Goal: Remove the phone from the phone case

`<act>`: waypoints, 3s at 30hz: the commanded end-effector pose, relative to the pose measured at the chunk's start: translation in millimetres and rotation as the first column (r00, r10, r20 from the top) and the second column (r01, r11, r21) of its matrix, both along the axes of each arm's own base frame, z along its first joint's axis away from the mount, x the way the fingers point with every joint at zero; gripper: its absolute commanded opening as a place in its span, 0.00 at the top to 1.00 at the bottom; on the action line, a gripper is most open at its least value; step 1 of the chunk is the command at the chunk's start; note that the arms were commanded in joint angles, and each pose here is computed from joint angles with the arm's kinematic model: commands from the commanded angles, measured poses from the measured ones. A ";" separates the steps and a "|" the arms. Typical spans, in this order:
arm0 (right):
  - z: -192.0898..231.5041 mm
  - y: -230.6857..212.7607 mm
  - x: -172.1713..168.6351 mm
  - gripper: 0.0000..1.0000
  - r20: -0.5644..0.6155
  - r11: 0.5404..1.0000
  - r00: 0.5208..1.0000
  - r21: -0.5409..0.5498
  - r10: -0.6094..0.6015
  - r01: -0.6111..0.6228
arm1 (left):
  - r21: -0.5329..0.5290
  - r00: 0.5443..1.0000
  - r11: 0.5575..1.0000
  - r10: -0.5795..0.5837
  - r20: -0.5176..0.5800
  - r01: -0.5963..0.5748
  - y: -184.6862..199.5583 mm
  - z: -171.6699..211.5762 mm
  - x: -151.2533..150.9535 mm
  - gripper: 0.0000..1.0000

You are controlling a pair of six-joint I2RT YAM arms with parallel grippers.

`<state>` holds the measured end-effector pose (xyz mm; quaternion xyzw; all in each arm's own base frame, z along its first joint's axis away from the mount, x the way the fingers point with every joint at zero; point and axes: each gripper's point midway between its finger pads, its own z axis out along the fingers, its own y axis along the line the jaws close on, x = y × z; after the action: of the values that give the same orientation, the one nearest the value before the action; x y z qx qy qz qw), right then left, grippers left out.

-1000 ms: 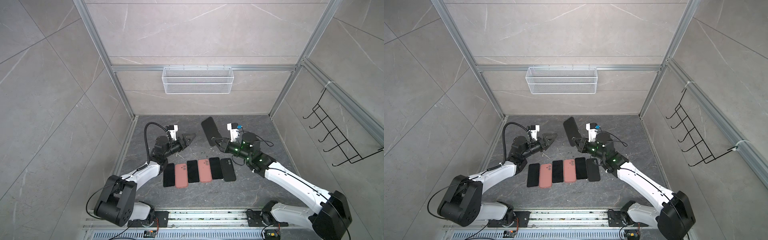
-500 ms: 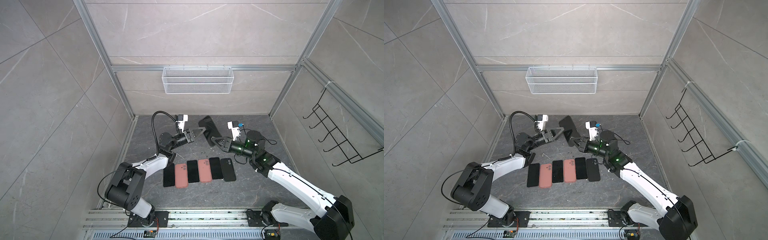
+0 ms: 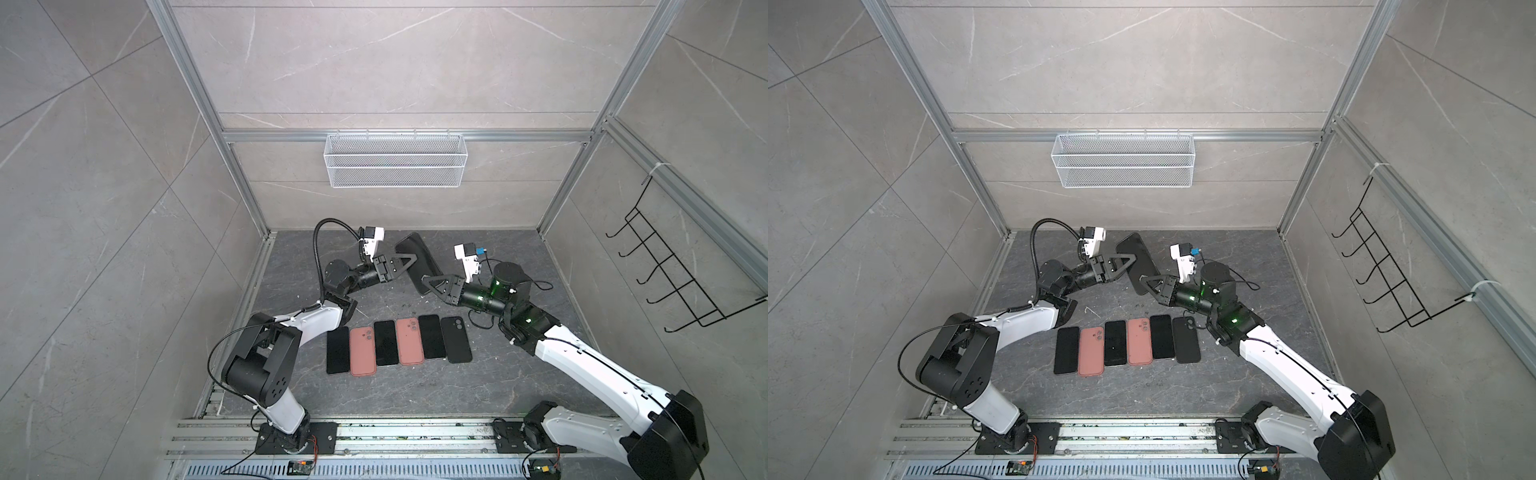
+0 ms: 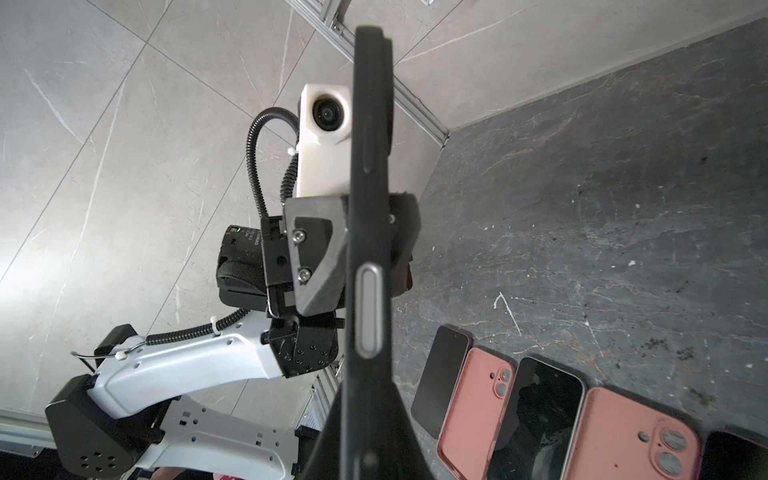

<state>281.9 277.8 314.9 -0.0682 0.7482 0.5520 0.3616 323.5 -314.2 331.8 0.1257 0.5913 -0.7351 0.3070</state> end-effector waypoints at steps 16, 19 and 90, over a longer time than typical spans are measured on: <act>41.5 -41.8 -14.0 0.20 0.080 0.937 0.982 0.322 -0.169 0.135 | 0.000 0.750 0.750 0.662 -0.004 -0.662 46.4 93.9 17.1 1.00; 50.7 -45.1 -15.1 0.21 0.093 0.911 0.980 0.391 -0.177 0.127 | 0.006 0.714 0.715 0.698 -0.063 -0.699 48.1 98.4 11.9 1.00; 38.1 -12.7 11.3 0.83 0.024 0.858 0.991 0.504 -0.135 0.105 | -0.064 0.772 0.797 0.558 -0.306 -0.601 25.5 77.7 -1.1 1.00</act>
<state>295.5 268.2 335.7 0.0635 0.5975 0.6888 0.4056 334.7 -293.0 368.6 -0.2096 0.6311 -0.6135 0.4260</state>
